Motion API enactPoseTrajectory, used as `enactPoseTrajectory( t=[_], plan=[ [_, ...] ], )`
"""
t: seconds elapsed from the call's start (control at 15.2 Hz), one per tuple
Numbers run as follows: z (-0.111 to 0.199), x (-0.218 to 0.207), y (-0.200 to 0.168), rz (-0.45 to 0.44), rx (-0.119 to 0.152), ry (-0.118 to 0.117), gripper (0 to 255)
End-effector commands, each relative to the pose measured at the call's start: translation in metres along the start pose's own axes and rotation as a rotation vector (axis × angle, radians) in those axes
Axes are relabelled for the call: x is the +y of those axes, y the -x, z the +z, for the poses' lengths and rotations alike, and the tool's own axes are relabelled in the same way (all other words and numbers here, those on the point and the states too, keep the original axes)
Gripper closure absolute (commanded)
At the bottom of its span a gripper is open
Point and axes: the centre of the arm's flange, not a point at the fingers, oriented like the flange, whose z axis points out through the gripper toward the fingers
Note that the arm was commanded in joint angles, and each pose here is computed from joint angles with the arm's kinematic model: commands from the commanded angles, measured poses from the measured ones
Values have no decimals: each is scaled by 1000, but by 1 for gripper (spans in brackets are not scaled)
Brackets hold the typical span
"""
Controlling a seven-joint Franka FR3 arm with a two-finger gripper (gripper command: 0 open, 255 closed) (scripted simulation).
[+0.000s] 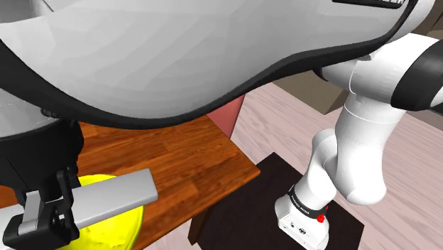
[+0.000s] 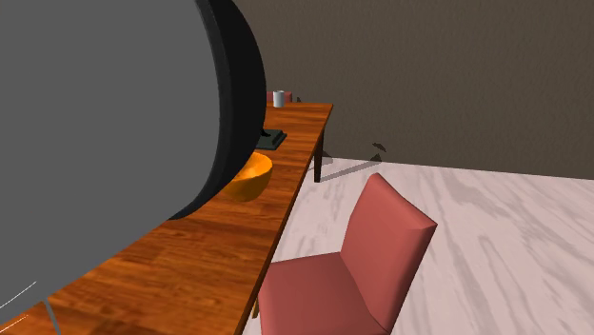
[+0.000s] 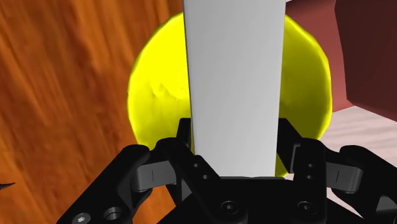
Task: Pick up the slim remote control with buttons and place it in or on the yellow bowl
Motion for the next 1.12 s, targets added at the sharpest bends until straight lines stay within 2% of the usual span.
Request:
enactPoseTrajectory(
  t=[0.0, 0.13, 0.66, 0.73, 1.06],
  plan=[
    [10, 0, -1, 0, 1, 0, 255],
    [23, 1, -1, 0, 1, 0, 255],
    [23, 1, -1, 0, 1, 0, 255],
    [23, 1, -1, 0, 1, 0, 0],
    [23, 1, -1, 0, 1, 0, 0]
  ],
)
